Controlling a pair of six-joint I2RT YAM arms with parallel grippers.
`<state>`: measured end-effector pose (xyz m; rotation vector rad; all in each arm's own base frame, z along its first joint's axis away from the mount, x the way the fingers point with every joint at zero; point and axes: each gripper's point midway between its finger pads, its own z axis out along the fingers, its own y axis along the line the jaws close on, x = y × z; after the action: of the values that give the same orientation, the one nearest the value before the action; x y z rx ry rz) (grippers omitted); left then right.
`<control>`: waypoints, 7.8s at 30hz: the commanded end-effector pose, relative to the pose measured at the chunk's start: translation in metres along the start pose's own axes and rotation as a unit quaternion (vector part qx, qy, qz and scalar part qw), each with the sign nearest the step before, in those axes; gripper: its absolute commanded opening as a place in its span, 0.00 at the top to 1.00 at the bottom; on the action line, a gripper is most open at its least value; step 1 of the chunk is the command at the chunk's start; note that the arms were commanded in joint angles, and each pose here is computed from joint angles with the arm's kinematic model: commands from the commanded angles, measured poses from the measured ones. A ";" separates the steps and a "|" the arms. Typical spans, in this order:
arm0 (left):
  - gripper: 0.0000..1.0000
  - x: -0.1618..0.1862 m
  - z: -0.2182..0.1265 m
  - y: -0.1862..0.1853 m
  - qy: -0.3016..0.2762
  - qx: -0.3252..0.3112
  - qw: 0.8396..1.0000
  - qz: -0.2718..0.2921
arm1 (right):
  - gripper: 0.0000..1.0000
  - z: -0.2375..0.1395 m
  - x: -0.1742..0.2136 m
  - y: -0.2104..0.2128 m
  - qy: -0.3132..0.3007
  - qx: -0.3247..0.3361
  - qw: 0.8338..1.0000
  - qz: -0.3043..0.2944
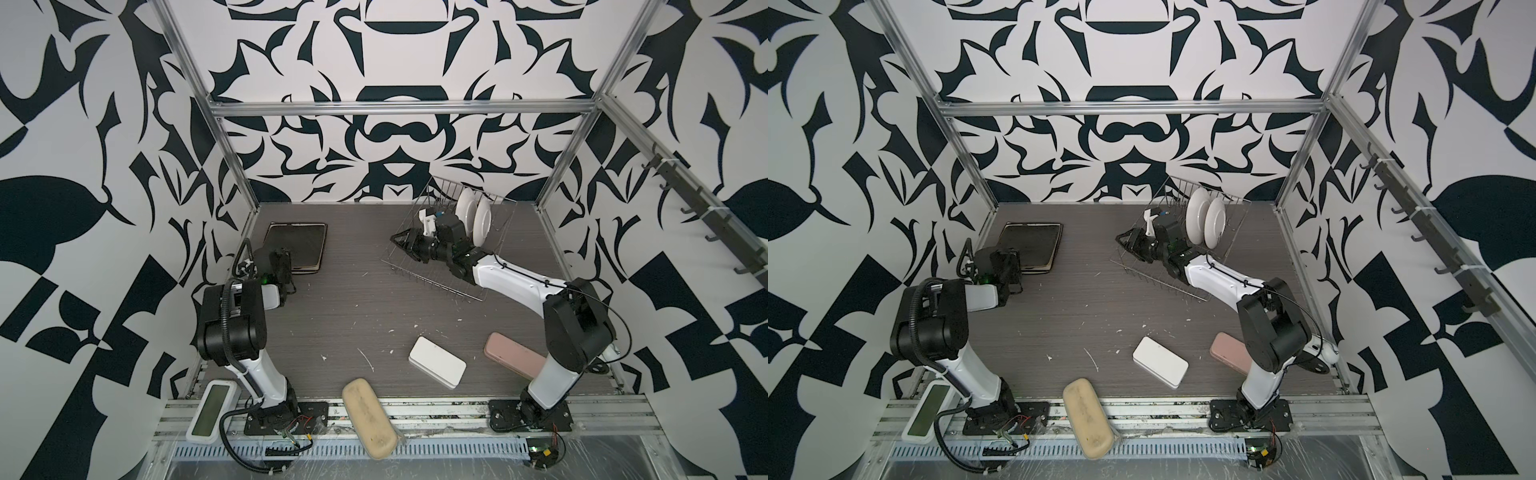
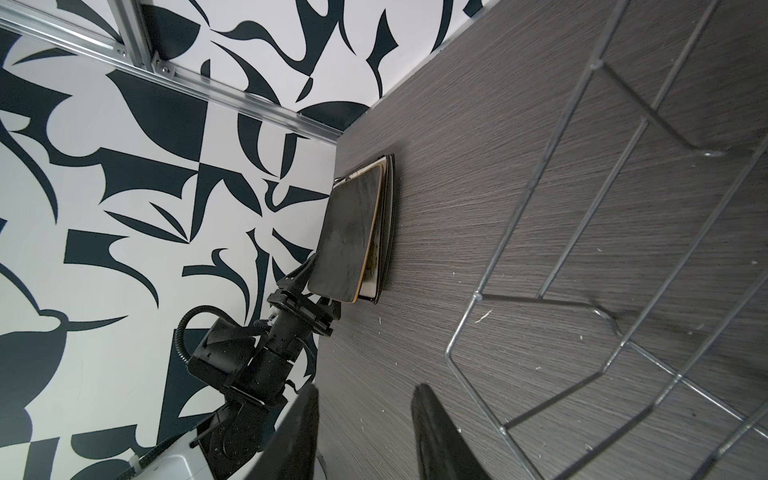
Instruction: Unload the plates from the dish rack
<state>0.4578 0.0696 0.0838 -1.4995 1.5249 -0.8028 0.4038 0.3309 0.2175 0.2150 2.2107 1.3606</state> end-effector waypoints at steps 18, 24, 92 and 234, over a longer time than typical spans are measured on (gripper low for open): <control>0.18 -0.002 -0.003 -0.044 0.021 -0.009 0.999 0.031 | 0.60 -0.015 -0.012 0.029 -0.027 -0.027 0.999 -0.015; 0.10 -0.002 -0.005 -0.044 0.023 -0.023 0.998 0.050 | 0.60 -0.016 -0.012 0.031 -0.026 -0.029 0.999 -0.015; 0.01 0.026 -0.067 -0.066 0.106 -0.003 0.984 0.145 | 0.58 -0.105 -0.051 0.010 -0.157 0.171 0.966 -0.118; 0.01 0.225 -0.136 -0.033 0.381 0.051 0.892 0.235 | 1.00 -0.102 -0.251 -0.130 -0.361 0.682 0.592 -0.231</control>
<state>0.3694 -0.1697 0.1479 -0.6767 2.2433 -1.2044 0.5818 0.0875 0.1653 0.4482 1.9533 -0.9104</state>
